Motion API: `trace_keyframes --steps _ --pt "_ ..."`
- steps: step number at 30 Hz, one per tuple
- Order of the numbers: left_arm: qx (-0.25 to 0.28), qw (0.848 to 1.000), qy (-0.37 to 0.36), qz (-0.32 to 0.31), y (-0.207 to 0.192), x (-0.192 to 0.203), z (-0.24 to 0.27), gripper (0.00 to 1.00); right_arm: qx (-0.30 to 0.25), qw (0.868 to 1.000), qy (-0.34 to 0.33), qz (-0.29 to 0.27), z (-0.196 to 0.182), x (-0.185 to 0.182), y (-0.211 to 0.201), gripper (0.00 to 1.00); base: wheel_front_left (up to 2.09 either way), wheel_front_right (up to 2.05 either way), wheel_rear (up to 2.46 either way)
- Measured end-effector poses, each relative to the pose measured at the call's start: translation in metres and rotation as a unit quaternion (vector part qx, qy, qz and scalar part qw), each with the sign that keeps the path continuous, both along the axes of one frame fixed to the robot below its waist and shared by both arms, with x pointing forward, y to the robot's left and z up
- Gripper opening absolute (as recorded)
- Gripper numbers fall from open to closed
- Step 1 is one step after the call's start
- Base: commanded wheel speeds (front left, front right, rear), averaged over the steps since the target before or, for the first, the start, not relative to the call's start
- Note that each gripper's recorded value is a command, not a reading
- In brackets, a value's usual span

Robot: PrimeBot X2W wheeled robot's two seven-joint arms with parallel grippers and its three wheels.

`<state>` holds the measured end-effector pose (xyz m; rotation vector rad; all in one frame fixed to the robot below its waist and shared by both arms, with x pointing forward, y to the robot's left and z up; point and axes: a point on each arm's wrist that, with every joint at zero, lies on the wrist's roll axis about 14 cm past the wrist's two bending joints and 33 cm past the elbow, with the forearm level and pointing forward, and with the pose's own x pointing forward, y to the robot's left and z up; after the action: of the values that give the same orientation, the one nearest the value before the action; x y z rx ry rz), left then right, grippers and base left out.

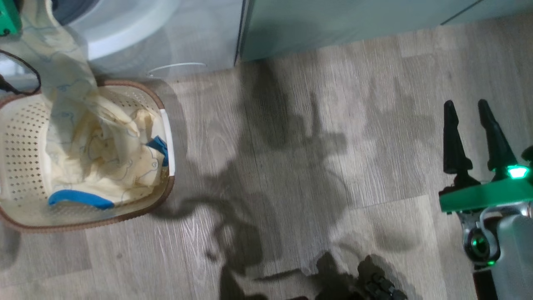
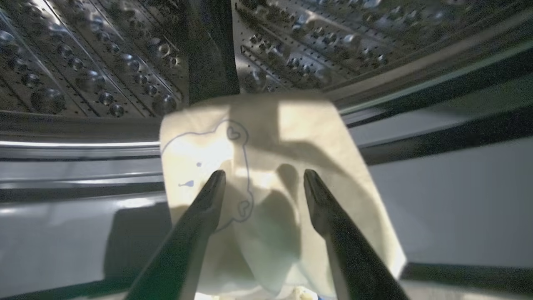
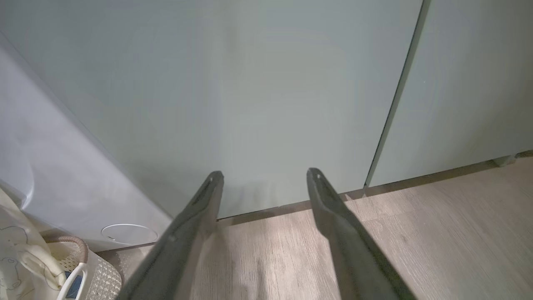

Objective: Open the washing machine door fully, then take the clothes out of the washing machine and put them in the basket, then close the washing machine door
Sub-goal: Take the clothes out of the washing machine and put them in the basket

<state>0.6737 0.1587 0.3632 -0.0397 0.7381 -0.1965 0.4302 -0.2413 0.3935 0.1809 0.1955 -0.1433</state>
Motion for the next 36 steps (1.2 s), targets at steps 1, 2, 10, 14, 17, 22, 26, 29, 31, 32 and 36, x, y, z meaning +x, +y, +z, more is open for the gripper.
trace_keyframes --steps 1,2,10,14,17,22,26,29,31,32,36 --pt "0.004 1.000 0.005 -0.002 -0.001 0.001 -0.004 1.00 -0.001 1.000 0.001 0.000 -0.001 0.001 0.000 1.00 0.00 0.00 0.00" --pt "0.006 1.000 0.015 -0.002 -0.001 0.001 -0.008 1.00 -0.002 1.000 0.001 0.001 -0.002 0.003 -0.001 1.00 0.00 0.00 0.00" --pt "0.027 0.998 0.054 -0.002 0.001 0.006 -0.024 1.00 -0.005 1.000 0.005 0.002 -0.008 0.010 -0.001 1.00 0.00 0.00 0.00" --pt "0.033 0.997 0.063 -0.001 0.004 0.006 -0.030 0.64 -0.005 1.000 0.008 0.002 -0.011 0.009 -0.002 1.00 0.00 0.00 0.00" --pt "0.039 0.997 0.071 -0.003 0.006 0.005 -0.033 0.00 -0.005 1.000 0.009 0.002 -0.011 0.010 -0.001 1.00 0.00 0.00 0.00" --pt "0.044 0.996 0.076 -0.007 0.007 0.001 -0.035 0.00 -0.004 1.000 0.008 0.004 -0.011 0.010 0.000 1.00 0.00 0.00 0.00" --pt "0.041 0.996 0.078 -0.007 0.007 -0.001 -0.035 0.00 -0.003 1.000 0.005 0.004 -0.008 0.011 0.000 1.00 0.00 0.00 0.00" --pt "0.040 0.997 0.069 -0.006 0.007 -0.001 -0.030 0.00 -0.003 1.000 0.001 0.005 -0.006 0.011 0.001 1.00 0.00 0.00 0.00" --pt "0.038 0.997 0.065 -0.009 0.006 -0.002 -0.027 0.00 -0.002 1.000 -0.003 0.005 -0.003 0.012 0.001 1.00 0.00 0.00 0.00" --pt "0.038 0.997 0.065 -0.010 0.005 -0.003 -0.026 0.00 -0.002 1.000 -0.005 0.005 -0.001 0.012 0.001 1.00 0.00 0.00 0.00" --pt "0.032 0.997 0.069 -0.017 0.002 -0.013 -0.025 0.00 -0.001 1.000 -0.012 0.005 0.004 0.013 0.001 1.00 0.00 0.00 0.00"
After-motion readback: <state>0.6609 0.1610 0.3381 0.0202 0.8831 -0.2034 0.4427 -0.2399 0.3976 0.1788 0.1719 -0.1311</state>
